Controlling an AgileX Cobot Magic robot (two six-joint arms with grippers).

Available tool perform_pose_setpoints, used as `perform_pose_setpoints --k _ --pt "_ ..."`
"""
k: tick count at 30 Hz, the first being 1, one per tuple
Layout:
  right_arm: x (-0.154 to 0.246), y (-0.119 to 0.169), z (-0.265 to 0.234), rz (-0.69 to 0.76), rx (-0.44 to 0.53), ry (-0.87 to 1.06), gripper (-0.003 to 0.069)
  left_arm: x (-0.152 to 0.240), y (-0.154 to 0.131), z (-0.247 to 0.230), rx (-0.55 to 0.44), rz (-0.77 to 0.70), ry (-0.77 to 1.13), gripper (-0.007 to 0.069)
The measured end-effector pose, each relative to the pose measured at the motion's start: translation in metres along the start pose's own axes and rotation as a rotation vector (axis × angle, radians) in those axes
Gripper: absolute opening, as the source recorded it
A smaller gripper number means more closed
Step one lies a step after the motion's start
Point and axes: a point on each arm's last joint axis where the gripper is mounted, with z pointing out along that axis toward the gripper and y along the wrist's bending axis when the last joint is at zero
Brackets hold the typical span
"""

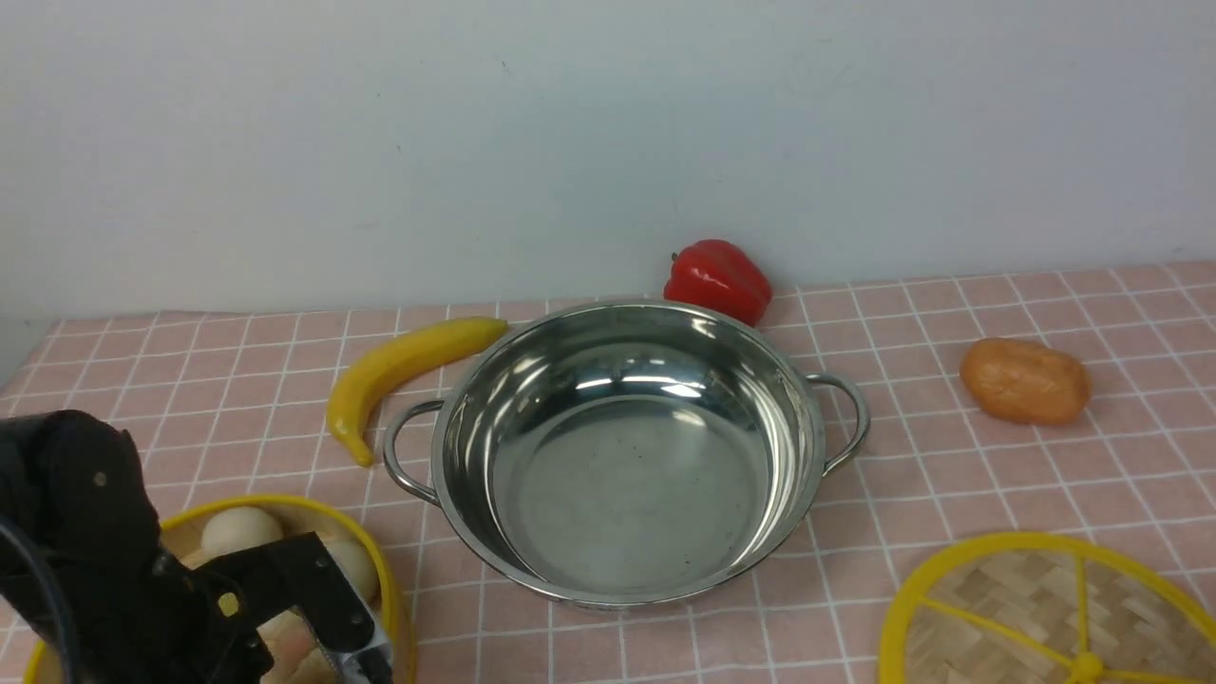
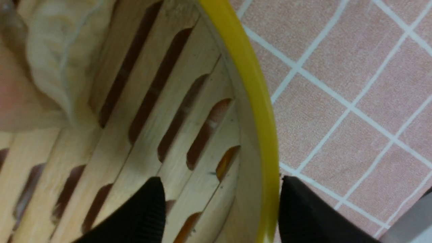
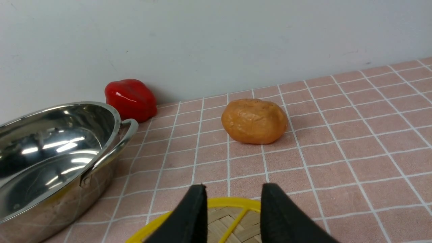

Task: Place the steamer in the pot on the pink tablecloth, and put the lid on the steamer.
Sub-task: 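Grasp the rim of the steamer basket holding the buns with the left gripper, then place the bamboo steamer basket with dumplings into the steel pot with the left gripper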

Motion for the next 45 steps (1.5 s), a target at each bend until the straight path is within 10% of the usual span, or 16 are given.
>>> perform_pose_setpoints --k 6,9,14,25,32,45 --pt "0.0 0.0 0.0 0.0 0.0 0.0 0.0243 -0.004 0.006 0.014 0.059 -0.052 0.046 0.0347" --pt "0.0 0.0 0.0 0.0 0.0 0.0 0.0243 -0.003 0.004 0.013 0.087 -0.069 0.073 0.0102" --pt "0.0 0.0 0.0 0.0 0.0 0.0 0.0243 0.003 0.006 -0.013 -0.04 -0.018 0.108 0.0029" --pt "0.0 0.0 0.0 0.0 0.0 0.0 0.0243 0.018 -0.012 -0.096 -0.32 0.083 -0.01 0.0032" --pt "0.0 0.0 0.0 0.0 0.0 0.0 0.0243 0.002 -0.028 -0.138 -0.315 0.213 -0.183 0.0032" --pt "0.0 0.0 0.0 0.0 0.0 0.0 0.0243 -0.141 -0.07 -0.147 -0.308 0.44 -0.201 0.0032"
